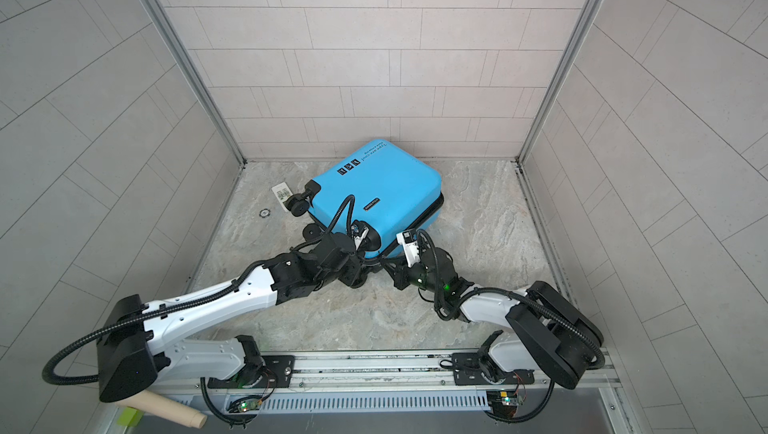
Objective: Pack the luggage
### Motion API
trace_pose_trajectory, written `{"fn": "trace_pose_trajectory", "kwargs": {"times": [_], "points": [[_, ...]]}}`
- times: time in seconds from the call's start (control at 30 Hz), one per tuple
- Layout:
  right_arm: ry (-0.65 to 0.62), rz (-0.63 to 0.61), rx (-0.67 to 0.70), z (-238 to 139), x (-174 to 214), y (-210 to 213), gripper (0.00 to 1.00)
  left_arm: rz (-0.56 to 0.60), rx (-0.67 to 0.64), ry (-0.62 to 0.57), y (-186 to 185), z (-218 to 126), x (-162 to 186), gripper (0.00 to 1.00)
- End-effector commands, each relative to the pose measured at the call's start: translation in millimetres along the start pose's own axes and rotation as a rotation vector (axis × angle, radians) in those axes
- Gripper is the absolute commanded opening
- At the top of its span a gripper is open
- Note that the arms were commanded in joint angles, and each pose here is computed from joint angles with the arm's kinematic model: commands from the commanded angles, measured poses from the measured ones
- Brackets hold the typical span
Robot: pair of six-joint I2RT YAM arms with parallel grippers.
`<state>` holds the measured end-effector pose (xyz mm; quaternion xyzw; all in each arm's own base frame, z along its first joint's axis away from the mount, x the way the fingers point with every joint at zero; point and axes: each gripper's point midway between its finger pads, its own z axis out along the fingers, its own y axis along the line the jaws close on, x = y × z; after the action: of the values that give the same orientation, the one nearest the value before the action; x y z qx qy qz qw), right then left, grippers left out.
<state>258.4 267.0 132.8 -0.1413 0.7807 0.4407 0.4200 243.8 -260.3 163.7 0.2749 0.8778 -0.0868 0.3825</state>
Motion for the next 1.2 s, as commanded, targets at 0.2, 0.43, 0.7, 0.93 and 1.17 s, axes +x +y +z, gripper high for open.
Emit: {"fn": "trace_pose_trajectory", "kwargs": {"times": [0.2,0.43,0.7,0.93,1.17], "points": [[-0.110,-0.021,0.024,4,-36,6,0.19,-0.109,0.047,-0.232,-6,-29,-68,0.00],[-0.107,-0.006,0.035,10,-35,1,0.19,-0.110,0.056,-0.229,-8,-29,-67,0.00],[-0.074,-0.032,-0.004,13,-28,10,0.40,-0.111,0.058,-0.226,-9,-28,-67,0.00],[-0.039,-0.059,0.004,16,-19,8,0.38,-0.111,0.057,-0.226,-9,-27,-67,0.00],[-0.009,-0.075,0.030,25,-15,1,0.27,-0.112,0.060,-0.223,-9,-28,-67,0.00]]}}
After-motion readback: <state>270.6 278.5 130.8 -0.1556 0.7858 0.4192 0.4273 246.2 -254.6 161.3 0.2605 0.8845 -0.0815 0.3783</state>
